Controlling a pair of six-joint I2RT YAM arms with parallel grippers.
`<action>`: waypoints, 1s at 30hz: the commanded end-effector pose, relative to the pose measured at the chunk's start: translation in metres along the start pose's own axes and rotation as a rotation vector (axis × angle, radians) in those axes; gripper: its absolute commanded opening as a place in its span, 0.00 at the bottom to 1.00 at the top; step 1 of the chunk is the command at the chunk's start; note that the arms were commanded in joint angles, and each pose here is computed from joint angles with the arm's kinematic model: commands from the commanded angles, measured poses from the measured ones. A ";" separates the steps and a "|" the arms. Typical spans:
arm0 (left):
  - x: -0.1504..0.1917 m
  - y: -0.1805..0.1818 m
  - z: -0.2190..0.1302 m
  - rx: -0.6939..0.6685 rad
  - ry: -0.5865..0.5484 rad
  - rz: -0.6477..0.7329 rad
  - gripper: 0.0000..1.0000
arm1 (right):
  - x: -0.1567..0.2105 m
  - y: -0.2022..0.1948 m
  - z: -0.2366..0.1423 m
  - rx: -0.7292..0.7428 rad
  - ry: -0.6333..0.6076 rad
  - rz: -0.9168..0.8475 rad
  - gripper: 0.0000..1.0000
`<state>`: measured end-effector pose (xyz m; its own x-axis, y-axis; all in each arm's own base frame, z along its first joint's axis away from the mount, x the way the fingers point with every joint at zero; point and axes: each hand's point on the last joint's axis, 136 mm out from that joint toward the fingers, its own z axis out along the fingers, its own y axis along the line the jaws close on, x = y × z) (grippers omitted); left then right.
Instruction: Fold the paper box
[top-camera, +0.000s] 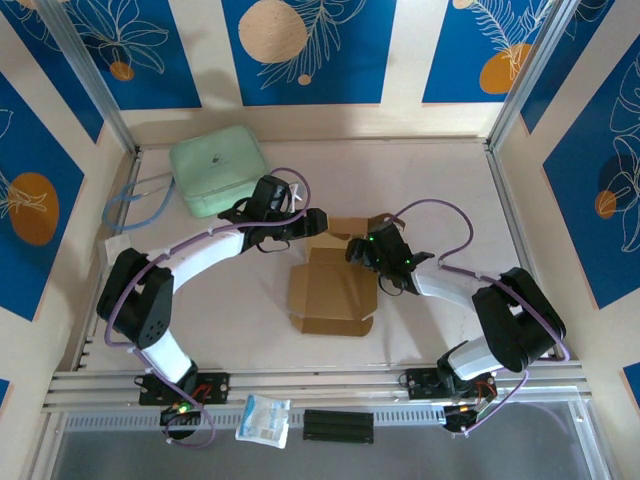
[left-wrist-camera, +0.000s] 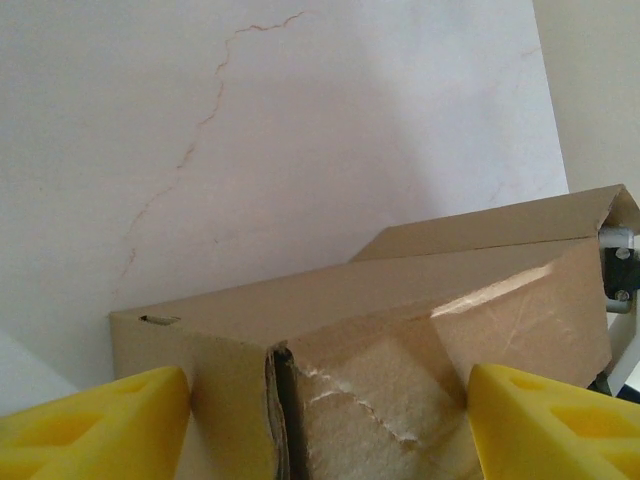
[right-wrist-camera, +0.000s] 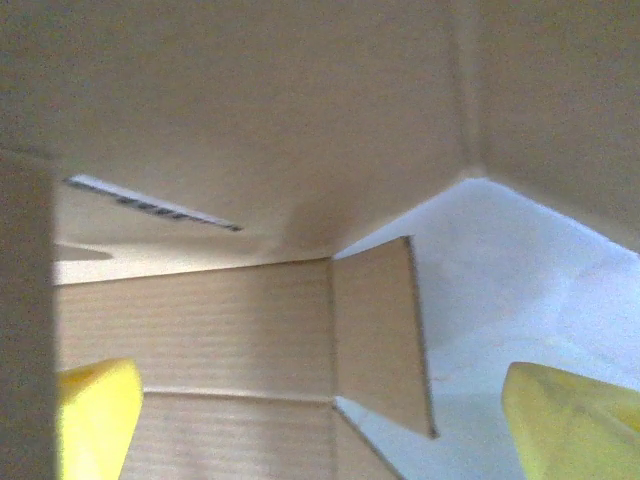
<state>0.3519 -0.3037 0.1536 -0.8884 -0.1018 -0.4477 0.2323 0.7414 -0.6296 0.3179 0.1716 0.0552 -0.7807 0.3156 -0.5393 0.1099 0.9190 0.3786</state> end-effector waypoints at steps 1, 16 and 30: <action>-0.003 -0.002 0.000 -0.006 -0.001 0.009 0.73 | 0.001 0.023 -0.002 -0.123 0.015 -0.015 0.86; -0.002 -0.002 0.001 0.000 0.003 0.006 0.73 | 0.024 0.047 0.012 -0.259 0.115 -0.056 0.70; -0.008 -0.005 -0.007 -0.015 -0.023 0.026 0.76 | 0.034 0.053 -0.009 -0.274 0.140 -0.096 0.75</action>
<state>0.3571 -0.2986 0.1528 -0.8787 -0.1125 -0.4640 0.2258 0.7583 -0.6115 0.3172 0.2241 0.0639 -0.8264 0.2528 -0.5032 -0.0763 0.8351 0.5448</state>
